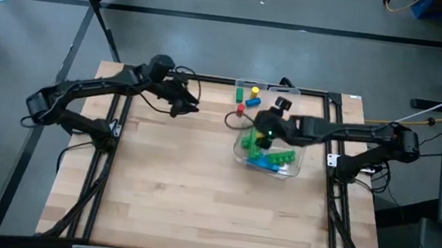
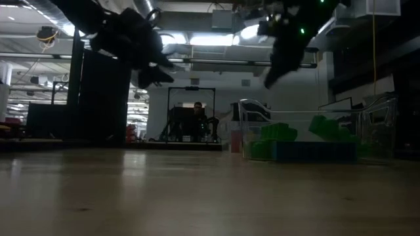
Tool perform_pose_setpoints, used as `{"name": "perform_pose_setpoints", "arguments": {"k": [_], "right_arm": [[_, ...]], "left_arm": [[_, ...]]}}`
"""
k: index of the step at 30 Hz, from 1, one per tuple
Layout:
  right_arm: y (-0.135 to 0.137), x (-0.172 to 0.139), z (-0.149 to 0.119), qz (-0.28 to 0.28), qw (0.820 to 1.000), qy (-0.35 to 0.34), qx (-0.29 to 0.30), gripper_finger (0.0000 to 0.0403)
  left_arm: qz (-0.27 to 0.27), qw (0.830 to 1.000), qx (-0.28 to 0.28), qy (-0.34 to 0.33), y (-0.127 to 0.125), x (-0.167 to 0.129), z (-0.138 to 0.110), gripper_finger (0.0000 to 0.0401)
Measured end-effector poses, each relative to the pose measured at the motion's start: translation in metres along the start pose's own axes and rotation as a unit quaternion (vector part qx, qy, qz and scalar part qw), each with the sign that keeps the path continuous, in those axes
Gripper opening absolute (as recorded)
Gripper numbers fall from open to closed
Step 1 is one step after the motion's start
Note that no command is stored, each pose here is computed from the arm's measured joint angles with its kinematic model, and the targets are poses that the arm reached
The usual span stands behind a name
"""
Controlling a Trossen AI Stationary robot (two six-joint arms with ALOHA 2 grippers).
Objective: Sort blocks by size
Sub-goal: Put the small orange 4 stud game piece into the right transparent bin, then return to Home Position
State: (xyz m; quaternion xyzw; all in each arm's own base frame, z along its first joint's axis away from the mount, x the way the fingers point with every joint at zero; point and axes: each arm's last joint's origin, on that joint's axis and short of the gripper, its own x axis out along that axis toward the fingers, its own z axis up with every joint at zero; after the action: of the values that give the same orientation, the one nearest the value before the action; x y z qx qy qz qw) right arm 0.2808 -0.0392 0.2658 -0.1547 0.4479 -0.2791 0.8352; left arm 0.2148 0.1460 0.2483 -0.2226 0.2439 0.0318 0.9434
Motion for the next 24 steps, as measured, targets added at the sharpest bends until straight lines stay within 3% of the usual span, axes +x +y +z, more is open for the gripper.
{"name": "perform_pose_setpoints", "arguments": {"k": [5, 8, 16, 24], "right_arm": [[-0.026, 0.016, -0.019, -0.015, 0.996, 0.09, 0.01, 0.0153], [-0.04, 0.024, -0.025, 0.007, 0.993, 0.112, 0.03, 0.016], [-0.065, 0.037, -0.035, 0.032, 0.988, 0.132, 0.079, 0.0191], [-0.068, 0.038, -0.036, 0.023, 0.987, 0.136, 0.083, 0.0198]], "left_arm": [[0.019, 1.0, 0.011, 0.018, -0.008, -0.011, -0.016, 0.021], [0.012, 1.0, 0.02, 0.014, -0.017, -0.018, -0.031, 0.021], [0.03, 0.997, -0.004, -0.077, -0.041, -0.04, -0.079, 0.021], [-0.006, 0.996, 0.022, -0.088, -0.052, -0.047, -0.114, 0.021]]}}
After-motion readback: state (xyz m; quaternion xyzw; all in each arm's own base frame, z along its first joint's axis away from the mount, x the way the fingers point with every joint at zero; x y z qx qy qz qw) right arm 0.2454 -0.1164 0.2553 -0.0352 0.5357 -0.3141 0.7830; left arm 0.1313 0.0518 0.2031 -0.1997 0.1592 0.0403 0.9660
